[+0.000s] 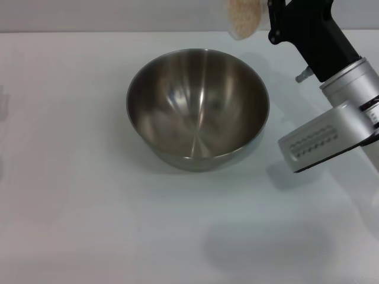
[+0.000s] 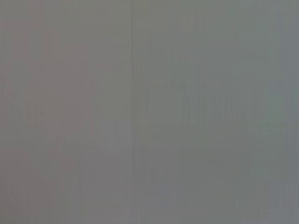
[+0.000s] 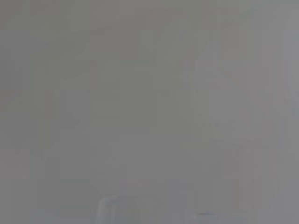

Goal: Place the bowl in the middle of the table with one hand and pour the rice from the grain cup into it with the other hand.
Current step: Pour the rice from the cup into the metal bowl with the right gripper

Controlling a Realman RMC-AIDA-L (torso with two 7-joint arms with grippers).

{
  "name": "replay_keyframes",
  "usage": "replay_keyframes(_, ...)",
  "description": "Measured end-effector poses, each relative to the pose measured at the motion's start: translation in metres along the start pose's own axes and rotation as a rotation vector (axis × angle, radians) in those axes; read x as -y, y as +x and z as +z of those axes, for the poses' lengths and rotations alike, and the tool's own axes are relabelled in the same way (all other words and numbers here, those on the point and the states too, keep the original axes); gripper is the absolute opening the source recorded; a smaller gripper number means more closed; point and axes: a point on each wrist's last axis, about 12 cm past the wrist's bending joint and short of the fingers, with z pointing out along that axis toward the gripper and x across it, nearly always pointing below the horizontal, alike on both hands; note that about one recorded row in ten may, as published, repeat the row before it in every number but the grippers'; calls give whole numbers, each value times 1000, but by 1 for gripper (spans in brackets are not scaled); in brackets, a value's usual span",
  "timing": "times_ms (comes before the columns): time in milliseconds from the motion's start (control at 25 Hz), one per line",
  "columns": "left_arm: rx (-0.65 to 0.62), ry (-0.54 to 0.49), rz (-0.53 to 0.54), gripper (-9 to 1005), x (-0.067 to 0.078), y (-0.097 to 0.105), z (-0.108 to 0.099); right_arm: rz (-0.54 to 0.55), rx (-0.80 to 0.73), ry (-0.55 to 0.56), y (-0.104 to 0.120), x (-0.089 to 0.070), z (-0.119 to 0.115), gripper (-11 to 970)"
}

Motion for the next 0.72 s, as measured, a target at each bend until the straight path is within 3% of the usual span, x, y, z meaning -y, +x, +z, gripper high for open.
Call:
replay_keyframes(400, 17, 14, -4, 699, 5, -5, 7, -326, 37, 15, -5, 1, 5, -1)
replay_keyframes(720, 22, 19, -7, 699, 8, -6, 10, -374, 106, -8, -11, -2, 6, -1)
